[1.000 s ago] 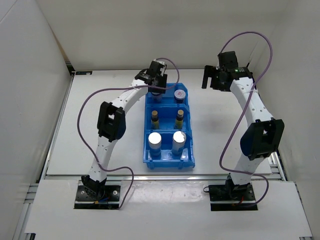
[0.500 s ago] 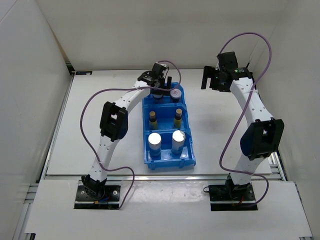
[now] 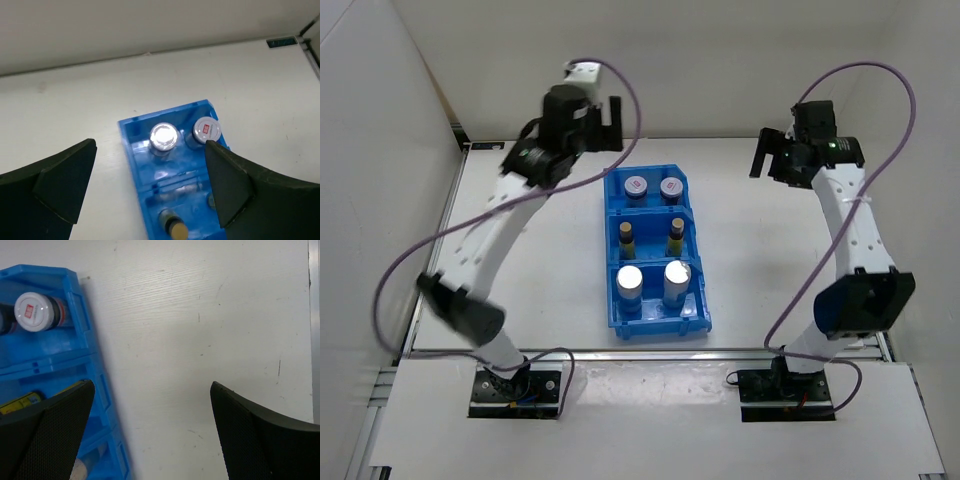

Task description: Organize the condiment bottles

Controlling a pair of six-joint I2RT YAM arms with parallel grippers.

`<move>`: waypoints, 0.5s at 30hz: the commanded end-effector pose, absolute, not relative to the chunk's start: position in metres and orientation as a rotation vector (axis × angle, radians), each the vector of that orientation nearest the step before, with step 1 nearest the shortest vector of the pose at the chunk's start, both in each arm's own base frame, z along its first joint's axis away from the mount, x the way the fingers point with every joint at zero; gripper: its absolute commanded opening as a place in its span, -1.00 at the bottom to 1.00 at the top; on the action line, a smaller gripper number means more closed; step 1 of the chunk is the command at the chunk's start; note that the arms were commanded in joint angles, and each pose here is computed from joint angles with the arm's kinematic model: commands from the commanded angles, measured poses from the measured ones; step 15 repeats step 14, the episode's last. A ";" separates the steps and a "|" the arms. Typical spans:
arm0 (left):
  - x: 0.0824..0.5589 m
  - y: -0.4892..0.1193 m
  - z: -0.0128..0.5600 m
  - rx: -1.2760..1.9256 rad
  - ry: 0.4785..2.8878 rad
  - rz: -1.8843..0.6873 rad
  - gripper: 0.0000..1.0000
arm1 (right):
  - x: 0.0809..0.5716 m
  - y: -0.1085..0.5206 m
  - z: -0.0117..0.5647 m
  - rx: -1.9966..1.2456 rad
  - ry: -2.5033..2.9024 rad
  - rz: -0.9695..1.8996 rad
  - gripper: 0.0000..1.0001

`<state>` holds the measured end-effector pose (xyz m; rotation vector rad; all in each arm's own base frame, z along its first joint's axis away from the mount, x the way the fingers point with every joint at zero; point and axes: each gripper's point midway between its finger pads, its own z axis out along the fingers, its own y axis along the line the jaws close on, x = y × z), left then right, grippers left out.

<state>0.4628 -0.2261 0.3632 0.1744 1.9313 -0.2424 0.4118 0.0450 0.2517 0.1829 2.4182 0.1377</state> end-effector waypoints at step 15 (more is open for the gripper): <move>0.223 -0.050 0.268 0.111 1.600 -0.087 1.00 | 0.291 0.051 0.242 0.172 2.317 0.279 0.98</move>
